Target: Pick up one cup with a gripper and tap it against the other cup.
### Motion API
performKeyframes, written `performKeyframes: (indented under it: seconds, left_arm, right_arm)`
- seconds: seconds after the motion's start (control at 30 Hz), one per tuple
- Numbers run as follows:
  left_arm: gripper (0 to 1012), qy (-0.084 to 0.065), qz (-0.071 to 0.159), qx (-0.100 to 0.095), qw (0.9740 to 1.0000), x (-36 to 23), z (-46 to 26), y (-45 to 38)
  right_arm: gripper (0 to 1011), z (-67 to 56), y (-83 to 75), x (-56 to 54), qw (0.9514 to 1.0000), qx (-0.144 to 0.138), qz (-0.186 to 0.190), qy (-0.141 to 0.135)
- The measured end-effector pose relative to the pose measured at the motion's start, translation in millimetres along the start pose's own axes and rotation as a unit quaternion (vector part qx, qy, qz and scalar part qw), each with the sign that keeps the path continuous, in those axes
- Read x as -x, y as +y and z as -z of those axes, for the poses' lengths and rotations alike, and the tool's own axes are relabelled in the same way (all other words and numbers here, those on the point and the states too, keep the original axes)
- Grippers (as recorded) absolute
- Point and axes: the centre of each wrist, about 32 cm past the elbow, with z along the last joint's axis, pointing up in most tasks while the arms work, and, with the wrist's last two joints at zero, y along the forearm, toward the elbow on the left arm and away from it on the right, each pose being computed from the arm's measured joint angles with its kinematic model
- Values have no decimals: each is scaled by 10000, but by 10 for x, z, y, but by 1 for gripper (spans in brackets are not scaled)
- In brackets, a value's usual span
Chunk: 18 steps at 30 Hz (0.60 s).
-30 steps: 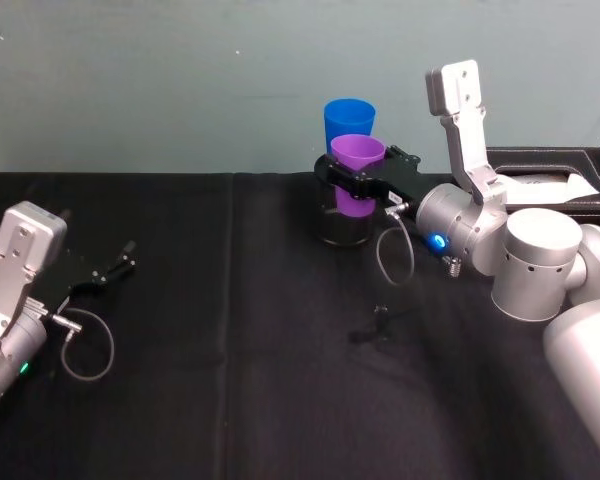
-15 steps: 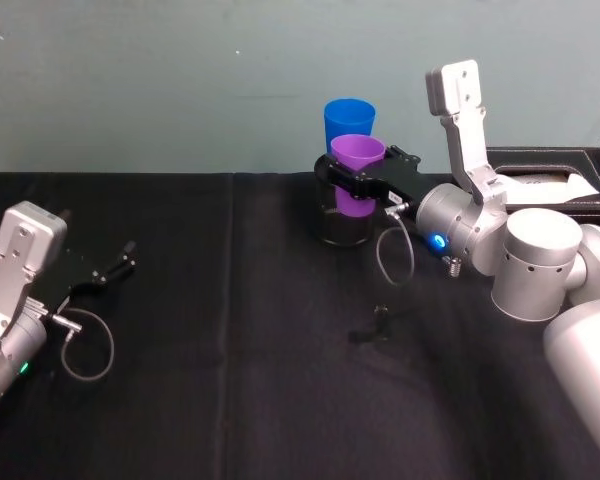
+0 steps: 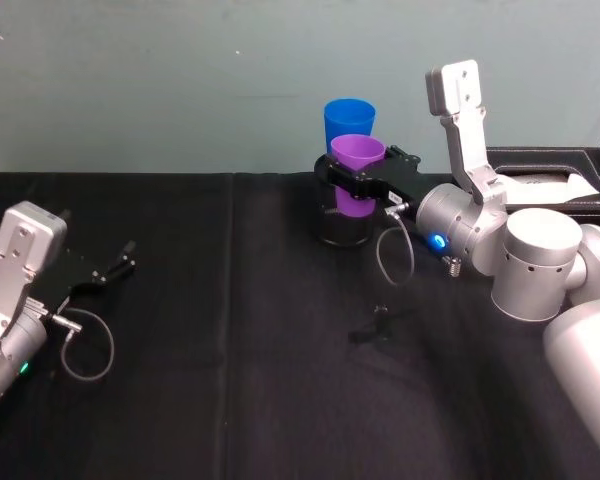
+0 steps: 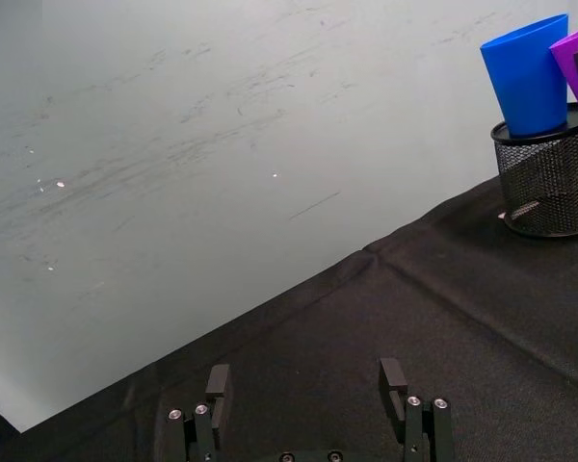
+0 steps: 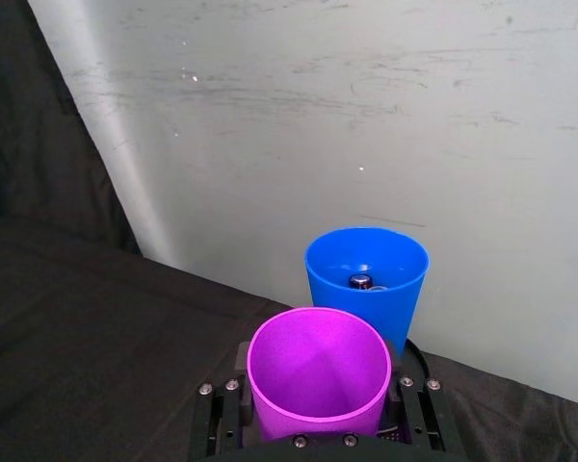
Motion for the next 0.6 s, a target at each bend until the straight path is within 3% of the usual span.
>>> performKeyframes:
  seconds: [0.6]
  left_arm:
    - [1000,0,0,0,10000,0,0,0]
  right_arm:
    - [738,0,0,0,10000,0,0,0]
